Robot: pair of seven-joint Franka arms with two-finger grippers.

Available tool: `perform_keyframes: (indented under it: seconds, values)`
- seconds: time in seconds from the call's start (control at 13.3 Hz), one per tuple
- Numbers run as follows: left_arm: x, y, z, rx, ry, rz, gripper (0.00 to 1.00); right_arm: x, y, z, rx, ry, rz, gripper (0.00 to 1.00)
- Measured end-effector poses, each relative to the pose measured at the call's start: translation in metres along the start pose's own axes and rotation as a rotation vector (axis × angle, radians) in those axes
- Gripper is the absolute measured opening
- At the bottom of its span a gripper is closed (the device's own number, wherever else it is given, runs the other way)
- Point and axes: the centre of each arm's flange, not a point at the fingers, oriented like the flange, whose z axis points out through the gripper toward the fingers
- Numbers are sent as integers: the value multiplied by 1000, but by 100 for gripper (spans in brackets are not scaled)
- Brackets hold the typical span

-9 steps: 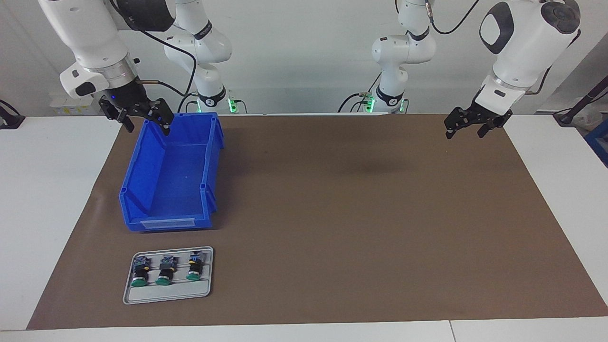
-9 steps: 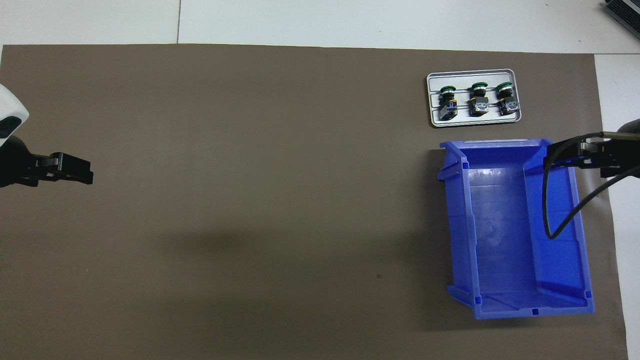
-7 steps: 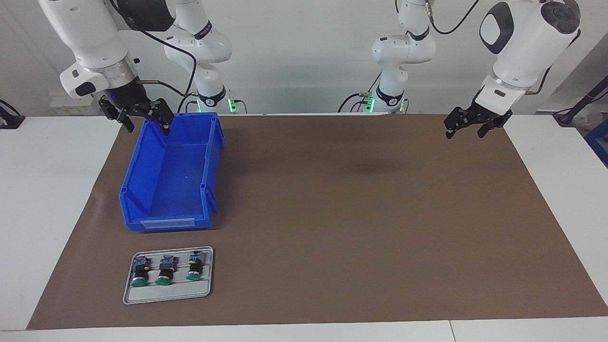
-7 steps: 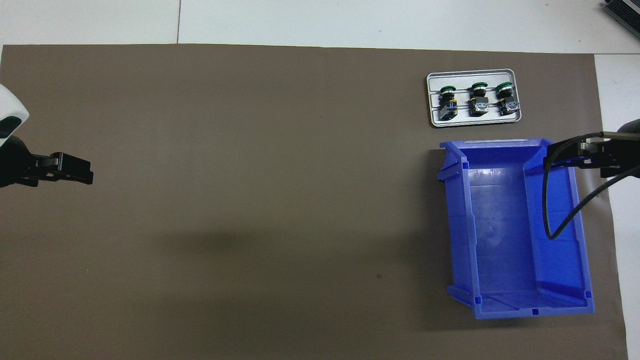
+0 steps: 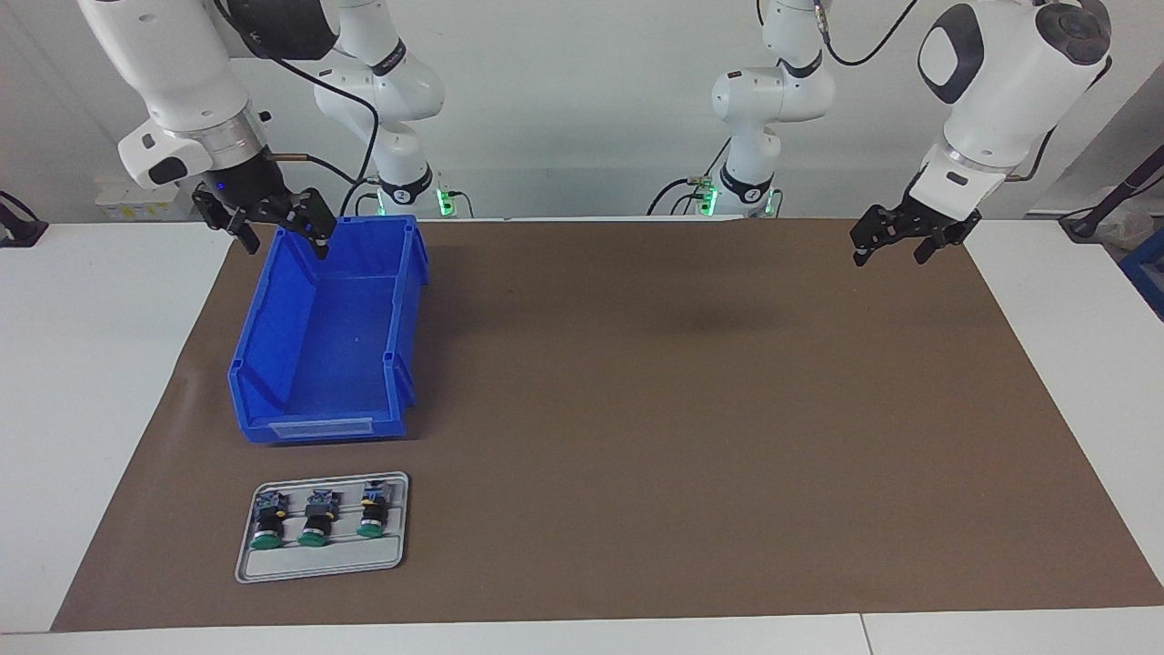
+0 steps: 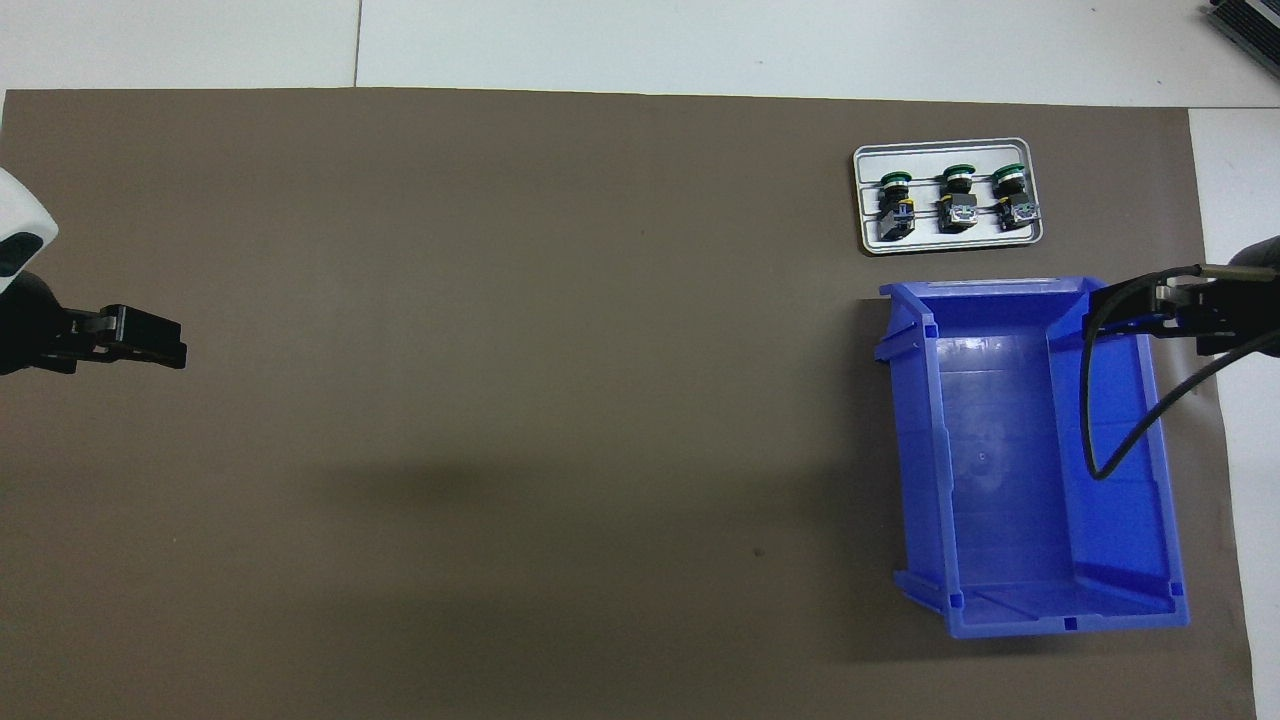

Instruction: Place and press button with both arms

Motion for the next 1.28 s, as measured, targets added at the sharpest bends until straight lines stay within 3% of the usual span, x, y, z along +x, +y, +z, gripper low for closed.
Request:
perform_keyframes:
  seconds: [0.38, 0.68, 0.9, 1.28]
  values:
    - [0, 0, 0, 0, 0, 0, 100, 5, -2, -2, 6, 42, -2, 89]
    - [0, 0, 0, 0, 0, 0, 100, 20, -2, 10, 11, 82, 0, 89]
    - [0, 0, 0, 0, 0, 0, 100, 54, -3, 46, 8, 110, -40, 90]
    - [0, 0, 0, 0, 0, 0, 100, 131, -14, 119, -5, 102, -74, 91]
